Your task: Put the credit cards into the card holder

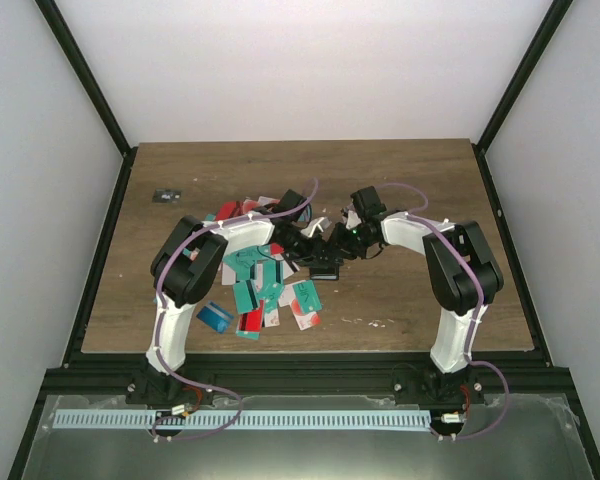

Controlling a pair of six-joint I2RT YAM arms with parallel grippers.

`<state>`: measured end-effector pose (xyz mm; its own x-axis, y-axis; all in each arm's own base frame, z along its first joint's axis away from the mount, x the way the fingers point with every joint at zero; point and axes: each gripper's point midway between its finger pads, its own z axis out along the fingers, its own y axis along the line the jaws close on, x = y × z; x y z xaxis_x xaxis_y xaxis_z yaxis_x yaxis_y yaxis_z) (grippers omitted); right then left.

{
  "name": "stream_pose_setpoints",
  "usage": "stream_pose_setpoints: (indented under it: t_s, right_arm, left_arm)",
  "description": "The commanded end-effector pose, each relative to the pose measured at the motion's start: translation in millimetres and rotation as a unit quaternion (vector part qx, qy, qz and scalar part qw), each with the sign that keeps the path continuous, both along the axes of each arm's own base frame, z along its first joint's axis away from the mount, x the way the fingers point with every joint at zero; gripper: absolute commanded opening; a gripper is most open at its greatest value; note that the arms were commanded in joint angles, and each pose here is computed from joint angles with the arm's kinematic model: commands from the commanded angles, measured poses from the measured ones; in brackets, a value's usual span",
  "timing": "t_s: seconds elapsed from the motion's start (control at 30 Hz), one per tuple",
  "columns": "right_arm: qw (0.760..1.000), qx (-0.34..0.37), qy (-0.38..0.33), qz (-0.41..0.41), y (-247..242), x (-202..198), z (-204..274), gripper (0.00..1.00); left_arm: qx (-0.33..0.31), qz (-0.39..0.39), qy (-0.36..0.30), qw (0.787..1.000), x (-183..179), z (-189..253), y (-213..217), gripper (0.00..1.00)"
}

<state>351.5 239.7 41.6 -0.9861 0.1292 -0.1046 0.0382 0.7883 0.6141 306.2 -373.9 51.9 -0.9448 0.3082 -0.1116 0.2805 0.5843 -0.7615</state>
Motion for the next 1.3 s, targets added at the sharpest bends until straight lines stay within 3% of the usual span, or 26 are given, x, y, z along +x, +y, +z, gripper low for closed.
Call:
stream_pose_setpoints:
  t_s: [0.0,0.27,0.63,0.77,0.97,1.27]
  right_arm:
    - [0.998,-0.043,0.045,0.007,-16.4,-21.7,-30.7,0.26]
    - [0.998,-0.044,0.051,0.013,-20.2,-21.1,-36.2,0.26]
    - [0.997,-0.043,0.052,0.022,-22.9,-16.1,-39.0,0.24]
    - [0.997,-0.042,0.055,0.027,-22.4,-17.0,-42.1,0.22]
    - [0.997,-0.045,0.058,0.031,-24.0,-18.6,-46.1,0.21]
    - [0.996,-0.062,0.065,0.026,-35.9,-18.4,-55.6,0.19]
  left_arm:
    - [-0.015,0.015,-0.026,0.999,10.5,10.2,-7.4,0.28]
    - [-0.038,0.021,-0.032,0.999,13.5,16.6,-19.6,0.34]
    - [-0.053,0.039,-0.032,0.997,21.2,18.4,-26.7,0.33]
    - [-0.049,0.045,-0.031,0.997,24.8,14.1,-27.7,0.26]
    - [-0.034,0.052,-0.039,0.997,31.1,10.4,-26.9,0.04]
    - [0.036,0.055,-0.056,0.996,33.0,7.9,-9.2,0.04]
